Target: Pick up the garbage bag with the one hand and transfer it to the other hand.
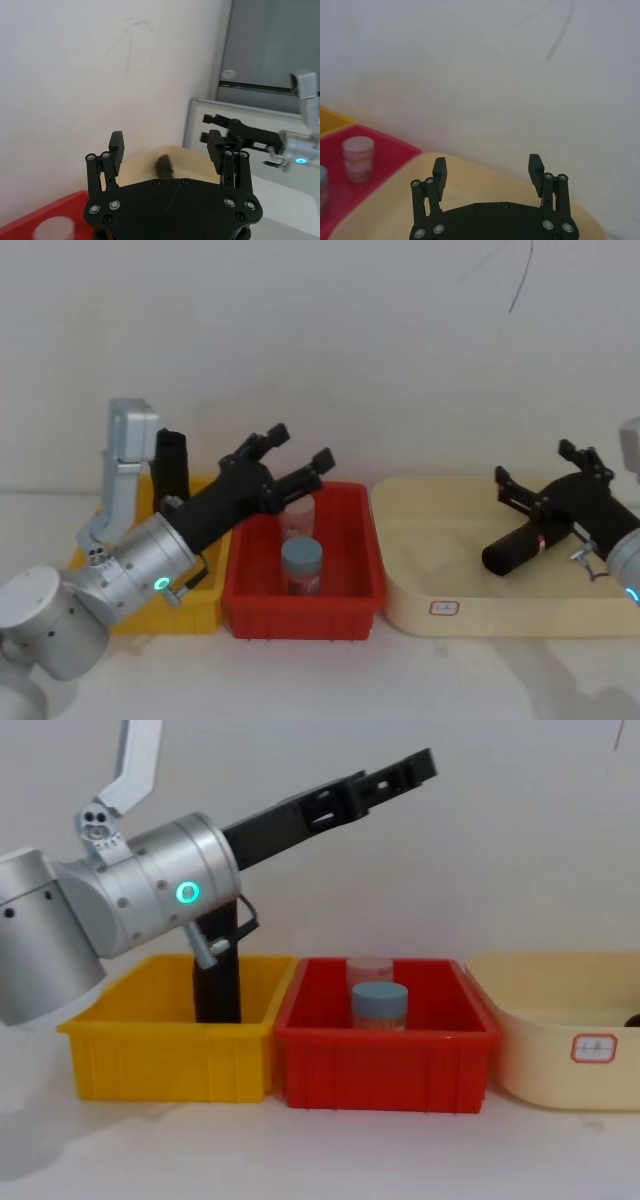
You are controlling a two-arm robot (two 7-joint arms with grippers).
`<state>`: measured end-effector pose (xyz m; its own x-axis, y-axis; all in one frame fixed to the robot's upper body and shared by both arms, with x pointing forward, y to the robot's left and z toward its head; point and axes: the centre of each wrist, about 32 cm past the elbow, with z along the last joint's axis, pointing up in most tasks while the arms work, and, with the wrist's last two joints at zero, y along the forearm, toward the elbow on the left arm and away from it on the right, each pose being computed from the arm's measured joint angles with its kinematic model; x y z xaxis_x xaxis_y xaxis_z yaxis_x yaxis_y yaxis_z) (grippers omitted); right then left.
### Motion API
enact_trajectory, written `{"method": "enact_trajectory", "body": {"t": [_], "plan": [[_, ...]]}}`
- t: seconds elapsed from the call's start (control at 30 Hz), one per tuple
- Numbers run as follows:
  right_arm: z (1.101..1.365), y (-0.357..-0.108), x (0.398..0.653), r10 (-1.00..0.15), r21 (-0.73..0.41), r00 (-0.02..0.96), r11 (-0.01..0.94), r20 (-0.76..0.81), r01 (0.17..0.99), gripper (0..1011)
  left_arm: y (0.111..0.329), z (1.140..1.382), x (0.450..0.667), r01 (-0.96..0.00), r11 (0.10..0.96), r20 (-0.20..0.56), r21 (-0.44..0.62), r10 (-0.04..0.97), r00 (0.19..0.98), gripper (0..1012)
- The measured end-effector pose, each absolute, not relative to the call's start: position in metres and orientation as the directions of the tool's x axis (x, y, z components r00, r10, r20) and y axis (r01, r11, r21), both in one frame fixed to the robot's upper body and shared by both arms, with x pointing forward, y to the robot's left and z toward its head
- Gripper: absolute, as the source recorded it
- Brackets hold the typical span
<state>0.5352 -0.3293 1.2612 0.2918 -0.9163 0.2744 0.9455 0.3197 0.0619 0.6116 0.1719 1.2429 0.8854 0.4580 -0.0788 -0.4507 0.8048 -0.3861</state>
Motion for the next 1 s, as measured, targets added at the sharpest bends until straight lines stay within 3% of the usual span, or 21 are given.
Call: {"method": "enact_trajectory", "body": {"t": [0.47,1.0], "plan": [[1.259,-0.296,0.552,-0.848,0.047,0.467,0.493,0.249,0.869,1001,0.214,1.237,0.6,-0.595,0.711,-0.068,-0.375,0.619,0.782,1002],[1.239,-0.253,0.569,-0.722,-0.028,0.676,0.68,0.151,0.733,1001,0.229,1.229,0.585,-0.644,0.696,-0.053,-0.317,0.665,0.745,1002]]}}
